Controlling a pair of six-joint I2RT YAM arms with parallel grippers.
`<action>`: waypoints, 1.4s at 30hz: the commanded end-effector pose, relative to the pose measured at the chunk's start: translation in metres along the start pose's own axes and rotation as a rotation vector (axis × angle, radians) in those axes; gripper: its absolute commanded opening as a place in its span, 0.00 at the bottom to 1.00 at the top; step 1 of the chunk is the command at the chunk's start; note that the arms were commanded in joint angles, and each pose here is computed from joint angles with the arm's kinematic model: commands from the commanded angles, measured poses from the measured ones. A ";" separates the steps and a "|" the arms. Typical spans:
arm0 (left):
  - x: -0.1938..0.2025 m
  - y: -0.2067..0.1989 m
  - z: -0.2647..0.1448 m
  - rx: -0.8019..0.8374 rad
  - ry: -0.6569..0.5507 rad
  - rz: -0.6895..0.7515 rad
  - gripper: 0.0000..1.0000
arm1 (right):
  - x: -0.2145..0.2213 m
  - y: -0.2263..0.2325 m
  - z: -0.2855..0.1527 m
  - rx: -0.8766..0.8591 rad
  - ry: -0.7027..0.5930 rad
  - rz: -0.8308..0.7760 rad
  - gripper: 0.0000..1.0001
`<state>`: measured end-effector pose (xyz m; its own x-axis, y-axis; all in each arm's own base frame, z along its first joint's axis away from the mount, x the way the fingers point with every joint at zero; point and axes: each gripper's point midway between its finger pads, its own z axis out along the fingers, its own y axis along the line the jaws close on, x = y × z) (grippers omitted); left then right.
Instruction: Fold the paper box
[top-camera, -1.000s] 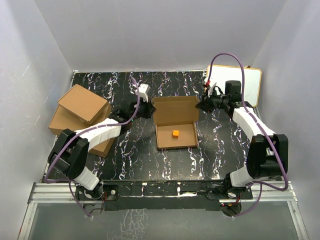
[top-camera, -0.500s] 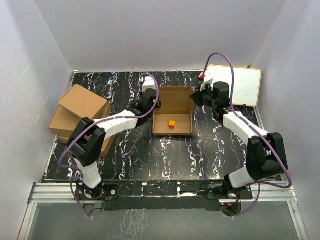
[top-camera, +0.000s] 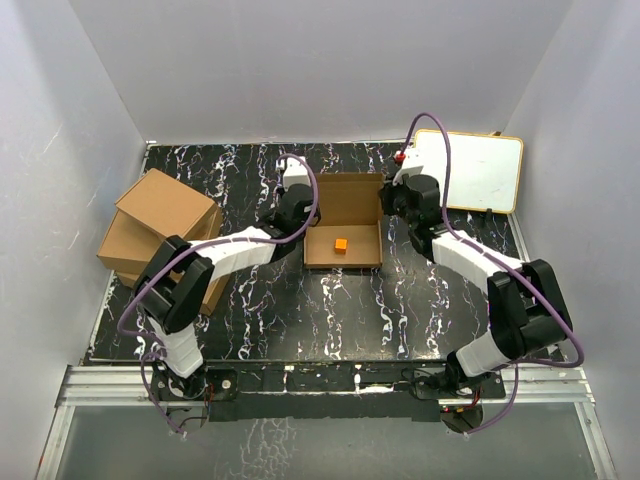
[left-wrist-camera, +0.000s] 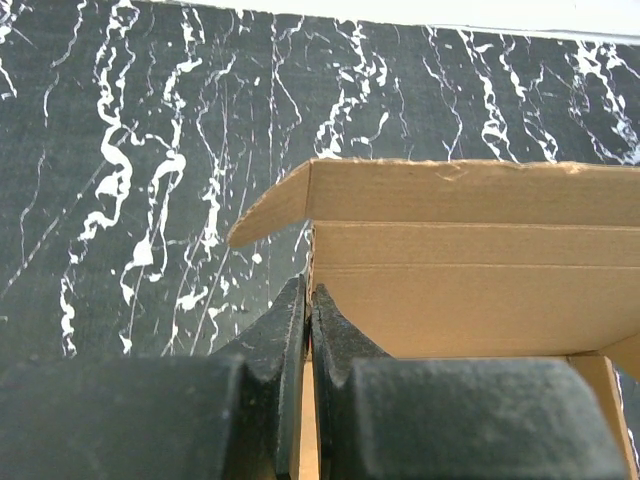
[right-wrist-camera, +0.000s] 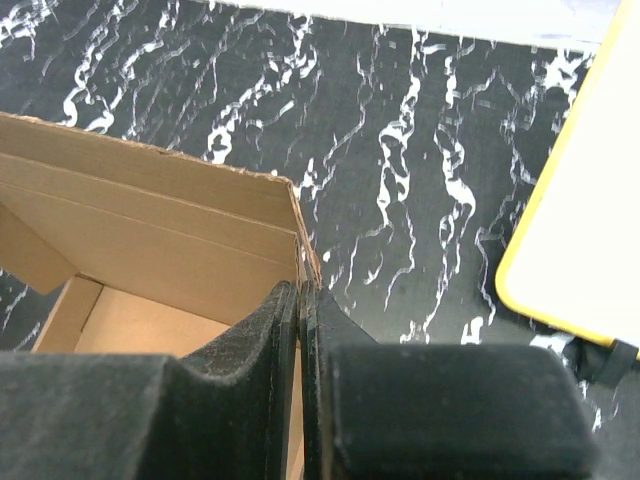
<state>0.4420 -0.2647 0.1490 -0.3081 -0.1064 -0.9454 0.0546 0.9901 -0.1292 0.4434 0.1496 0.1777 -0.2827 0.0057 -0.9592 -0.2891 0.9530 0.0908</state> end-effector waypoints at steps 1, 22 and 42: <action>-0.017 -0.026 -0.029 0.109 -0.075 -0.082 0.00 | -0.026 0.014 -0.016 -0.003 -0.138 0.096 0.10; -0.033 -0.043 -0.031 0.064 -0.211 -0.038 0.00 | -0.036 0.023 -0.008 0.038 -0.183 0.172 0.10; -0.007 -0.044 -0.016 0.095 -0.220 -0.051 0.00 | -0.034 0.026 -0.007 0.022 -0.294 0.208 0.10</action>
<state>0.4423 -0.2775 0.1428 -0.1190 -0.0791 -0.9897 0.0120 0.9966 -0.0811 0.4514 0.1423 0.1648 -0.1753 0.1596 -0.9715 -0.1070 0.9779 0.1799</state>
